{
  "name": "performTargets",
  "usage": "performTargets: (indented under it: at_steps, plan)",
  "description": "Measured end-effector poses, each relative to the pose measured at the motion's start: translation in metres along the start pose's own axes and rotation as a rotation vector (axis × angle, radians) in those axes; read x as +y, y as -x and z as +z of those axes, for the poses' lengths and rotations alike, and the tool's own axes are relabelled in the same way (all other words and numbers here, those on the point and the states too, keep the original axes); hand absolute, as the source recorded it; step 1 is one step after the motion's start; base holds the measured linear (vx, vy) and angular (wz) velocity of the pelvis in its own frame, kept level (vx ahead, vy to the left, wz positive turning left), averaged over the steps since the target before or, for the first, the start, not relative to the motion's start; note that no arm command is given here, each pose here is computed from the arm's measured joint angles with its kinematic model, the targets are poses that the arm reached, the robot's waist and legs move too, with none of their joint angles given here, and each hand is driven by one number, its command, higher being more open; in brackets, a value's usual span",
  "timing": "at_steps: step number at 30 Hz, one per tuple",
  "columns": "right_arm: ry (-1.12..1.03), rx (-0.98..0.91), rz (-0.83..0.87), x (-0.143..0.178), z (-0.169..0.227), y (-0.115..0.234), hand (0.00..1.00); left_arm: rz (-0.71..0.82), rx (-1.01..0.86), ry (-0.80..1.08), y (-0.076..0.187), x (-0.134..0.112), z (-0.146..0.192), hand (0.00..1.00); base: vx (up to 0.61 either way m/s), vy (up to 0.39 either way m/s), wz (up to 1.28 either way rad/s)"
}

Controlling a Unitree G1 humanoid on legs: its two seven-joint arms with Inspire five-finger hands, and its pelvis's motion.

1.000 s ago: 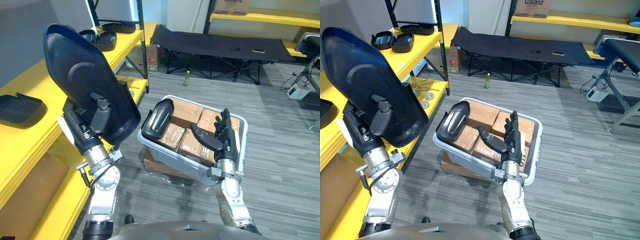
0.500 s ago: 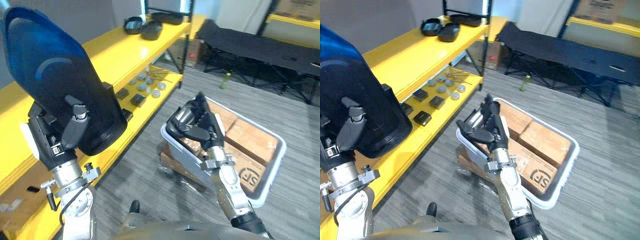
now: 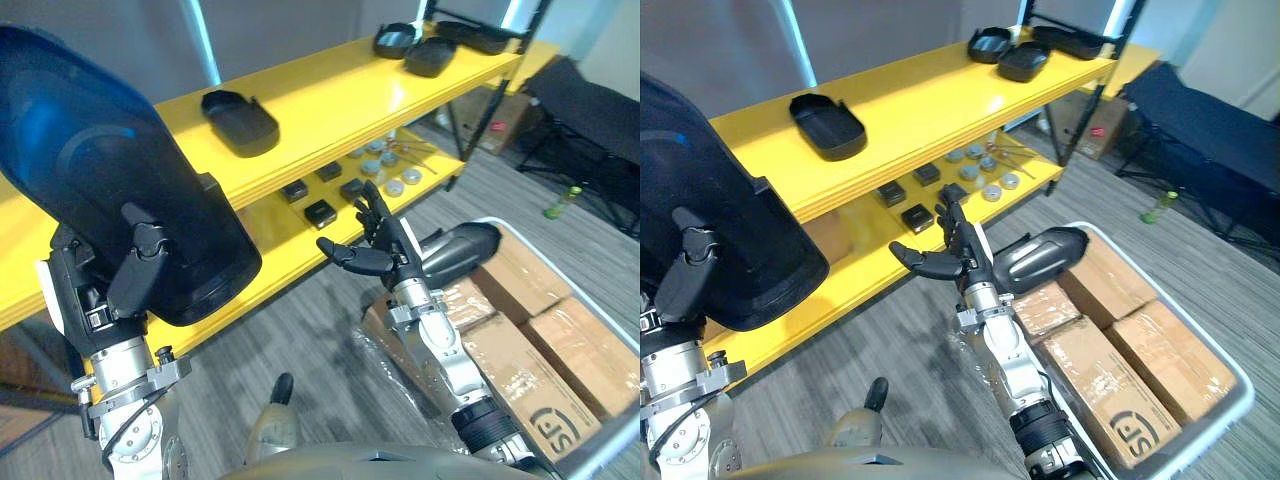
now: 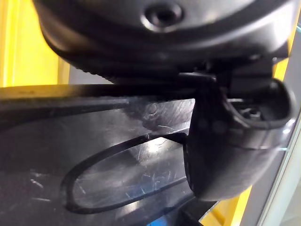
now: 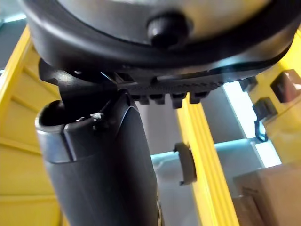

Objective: Walk over and take three plastic housings, then place them on the shelf

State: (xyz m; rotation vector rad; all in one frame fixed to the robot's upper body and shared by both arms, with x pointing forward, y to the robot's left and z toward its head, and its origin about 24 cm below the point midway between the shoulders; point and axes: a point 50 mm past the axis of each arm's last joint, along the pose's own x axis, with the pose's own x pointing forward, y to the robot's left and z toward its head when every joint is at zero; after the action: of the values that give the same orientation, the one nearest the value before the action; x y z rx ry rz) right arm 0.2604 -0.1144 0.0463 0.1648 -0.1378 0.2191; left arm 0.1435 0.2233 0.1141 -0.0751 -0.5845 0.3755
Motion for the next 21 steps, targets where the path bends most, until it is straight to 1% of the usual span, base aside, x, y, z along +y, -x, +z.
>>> performTargets:
  at_steps: [3,5,7,8,10,13,15,17,21]
  plan:
    - [-0.029,-0.035,-0.073,-0.005,0.007,0.007,1.0,-0.113,-0.031,0.065,-0.005,-0.015,0.001,0.0,-0.05,-0.005,0.62]
    - [-0.024,-0.059,-0.065,-0.006,0.012,0.007,1.0,-0.163,-0.046,0.094,-0.007,-0.023,0.001,0.0,-0.11,-0.083,0.38]
    - [-0.01,-0.059,-0.044,-0.007,0.012,0.009,1.0,-0.197,-0.041,0.12,-0.005,-0.03,0.0,0.0,-0.12,-0.039,0.09]
    - [0.03,-0.062,-0.025,-0.008,0.012,0.011,1.0,-0.211,-0.036,0.136,-0.005,-0.034,0.0,0.0,-0.11,-0.014,0.02]
    - [0.036,-0.063,-0.018,-0.01,0.011,0.014,1.0,-0.22,-0.031,0.15,-0.004,-0.037,-0.001,0.0,-0.11,0.003,0.16]
    - [0.039,-0.085,-0.044,-0.017,0.015,0.022,1.0,-0.24,-0.024,0.173,-0.002,-0.043,-0.002,0.0,-0.07,0.02,0.48]
    - [0.049,-0.129,-0.042,-0.019,0.022,0.021,1.0,-0.23,-0.021,0.17,-0.002,-0.042,-0.002,0.0,-0.02,0.051,0.32]
    - [0.039,-0.172,-0.024,-0.013,0.028,0.018,1.0,-0.208,-0.023,0.165,-0.003,-0.04,-0.002,0.0,0.03,0.083,-0.09]
    - [-0.04,-0.312,-0.046,0.008,0.047,0.001,1.0,-0.168,-0.063,0.119,-0.01,-0.03,0.002,0.0,0.13,0.163,-0.12]
